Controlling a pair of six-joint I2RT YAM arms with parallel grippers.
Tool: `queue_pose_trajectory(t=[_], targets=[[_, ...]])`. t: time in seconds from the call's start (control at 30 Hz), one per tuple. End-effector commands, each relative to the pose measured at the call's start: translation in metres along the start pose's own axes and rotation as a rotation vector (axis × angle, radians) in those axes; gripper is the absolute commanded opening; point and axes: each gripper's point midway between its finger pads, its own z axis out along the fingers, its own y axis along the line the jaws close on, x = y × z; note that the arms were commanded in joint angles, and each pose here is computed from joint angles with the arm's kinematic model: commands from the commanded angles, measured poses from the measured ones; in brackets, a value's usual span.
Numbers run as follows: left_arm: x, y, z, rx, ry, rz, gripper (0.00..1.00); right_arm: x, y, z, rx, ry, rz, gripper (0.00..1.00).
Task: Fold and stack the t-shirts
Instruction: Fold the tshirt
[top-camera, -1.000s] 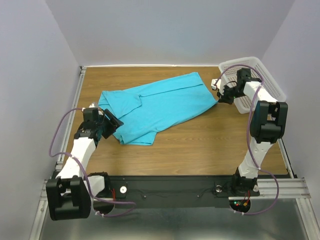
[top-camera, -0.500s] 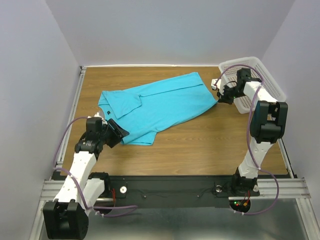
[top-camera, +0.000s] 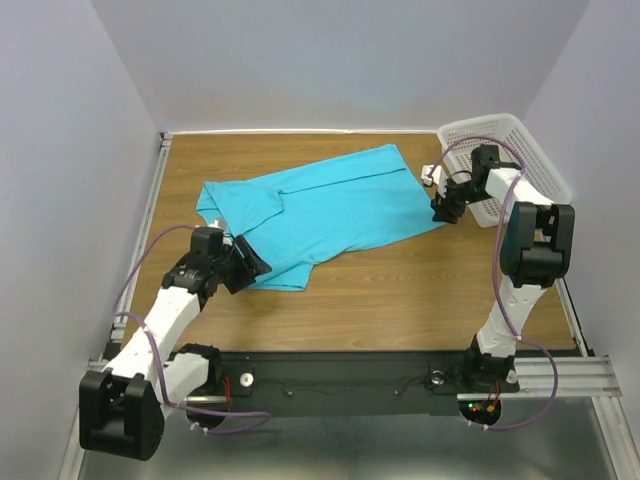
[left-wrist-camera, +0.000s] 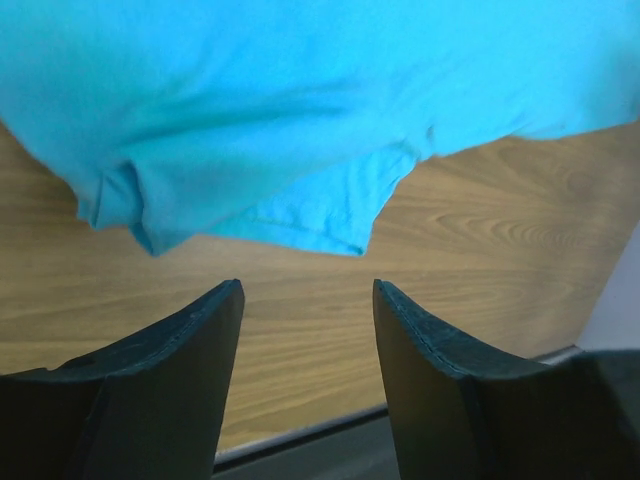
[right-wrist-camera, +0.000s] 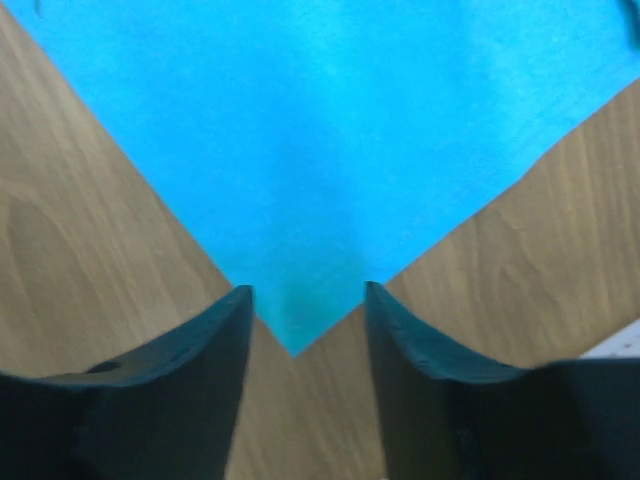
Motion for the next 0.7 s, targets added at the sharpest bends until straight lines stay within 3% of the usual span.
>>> queue_pose_trajectory(t=[0.0,0.13,0.33,0.37,0.47,0.67], targets=[[-0.056,-0.037,-0.031,0.063,-0.234,0.121,0.67,-0.046,0.005,-0.030,0.039,-0.101,-0.036,0.61],[-0.082,-0.049,-0.056,0.062,-0.367,0.146,0.73,-0.085,0.036,-0.026,-0.005,-0.123,-0.083,0.66],[-0.108,-0.052,-0.088,0.047,-0.544,0.110,0.82,-0.189,0.173,0.028,-0.339,-0.243,-0.136,0.66],[-0.112,-0.053,-0.092,0.048,-0.568,0.093,0.82,-0.210,0.212,0.043,-0.424,-0.250,-0.175,0.65],[-0.115,-0.055,-0.108,0.068,-0.625,0.073,0.82,-0.244,0.270,0.079,-0.496,-0.225,-0.217,0.64],[-0.111,-0.055,-0.129,0.115,-0.680,0.027,0.82,-0.261,0.296,0.144,-0.414,-0.115,-0.220,0.57]])
